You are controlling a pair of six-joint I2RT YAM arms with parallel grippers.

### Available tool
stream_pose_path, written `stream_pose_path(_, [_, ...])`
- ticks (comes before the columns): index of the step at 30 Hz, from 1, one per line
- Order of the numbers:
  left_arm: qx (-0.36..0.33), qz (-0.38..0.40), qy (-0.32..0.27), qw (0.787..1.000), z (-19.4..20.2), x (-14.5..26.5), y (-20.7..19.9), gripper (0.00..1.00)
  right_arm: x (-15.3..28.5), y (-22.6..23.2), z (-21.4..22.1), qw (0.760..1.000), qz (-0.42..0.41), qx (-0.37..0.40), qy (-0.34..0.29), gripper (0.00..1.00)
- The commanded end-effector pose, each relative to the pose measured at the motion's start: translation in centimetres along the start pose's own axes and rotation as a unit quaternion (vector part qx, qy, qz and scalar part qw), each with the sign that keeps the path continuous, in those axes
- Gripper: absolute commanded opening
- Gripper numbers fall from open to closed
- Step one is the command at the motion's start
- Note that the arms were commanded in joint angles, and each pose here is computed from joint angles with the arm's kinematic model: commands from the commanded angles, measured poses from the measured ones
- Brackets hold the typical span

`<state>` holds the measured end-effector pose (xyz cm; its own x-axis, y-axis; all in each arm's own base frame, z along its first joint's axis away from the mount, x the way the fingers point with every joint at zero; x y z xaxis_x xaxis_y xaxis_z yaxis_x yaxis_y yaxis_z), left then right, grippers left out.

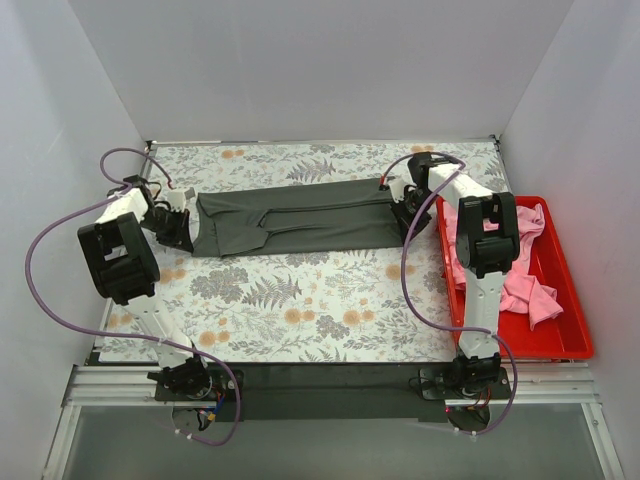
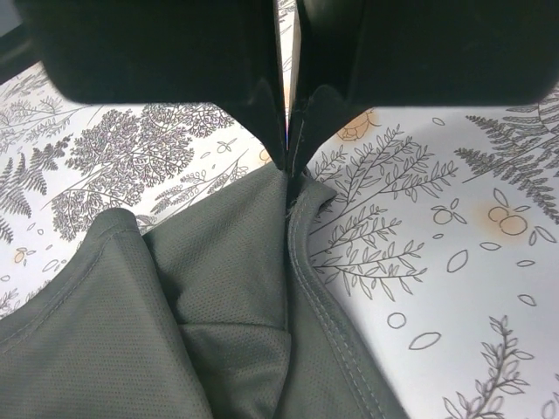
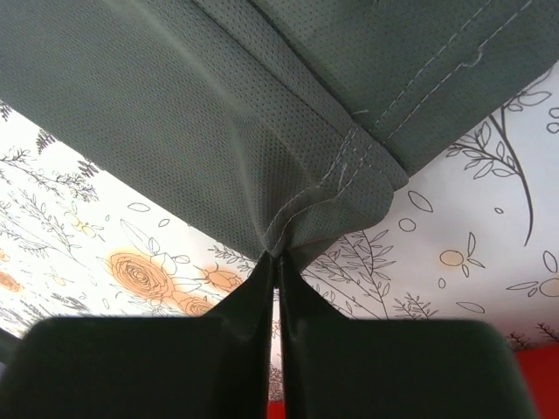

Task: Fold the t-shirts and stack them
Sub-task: Fold the tshirt

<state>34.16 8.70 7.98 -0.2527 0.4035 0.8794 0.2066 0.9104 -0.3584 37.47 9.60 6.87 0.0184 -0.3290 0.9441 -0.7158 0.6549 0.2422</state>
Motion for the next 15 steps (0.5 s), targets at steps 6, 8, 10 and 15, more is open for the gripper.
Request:
stream_pose_path(6, [-0.01,0.046,-0.087,0.995,-3.0,3.7,-3.3,0.31,6.0,1.5,-3.2,0.996,0.023,0.023,-0.079,0.55])
stream_pose_path(8, [-0.014,0.062,-0.111,0.992,-3.8,5.1,-4.6,0.33,7.8,2.6,-4.2,0.993,0.018,0.033,-0.111,0.55])
stream_pose_path(10, [0.0,0.077,-0.12,0.99,-3.6,5.6,-5.6,0.36,9.4,3.7,-4.9,0.989,0.018,0.045,-0.139,0.55])
stream_pose_path(15, [0.016,0.103,-0.133,0.986,-2.1,5.9,-8.8,0.42,10.2,7.2,-7.6,0.977,-0.033,0.077,-0.194,0.55])
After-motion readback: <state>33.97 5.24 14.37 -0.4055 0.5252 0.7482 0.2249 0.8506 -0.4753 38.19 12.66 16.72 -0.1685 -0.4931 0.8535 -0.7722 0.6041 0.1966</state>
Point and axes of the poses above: each gripper's point midway between its finger pads, its own x axis back along the fingers, its own y axis along the line the jaws close on, z = x × y, the point moved 5 cm from there along x, back along the fingers, and after that the axes turned 7 degrees about x, right-handed, at the moved point
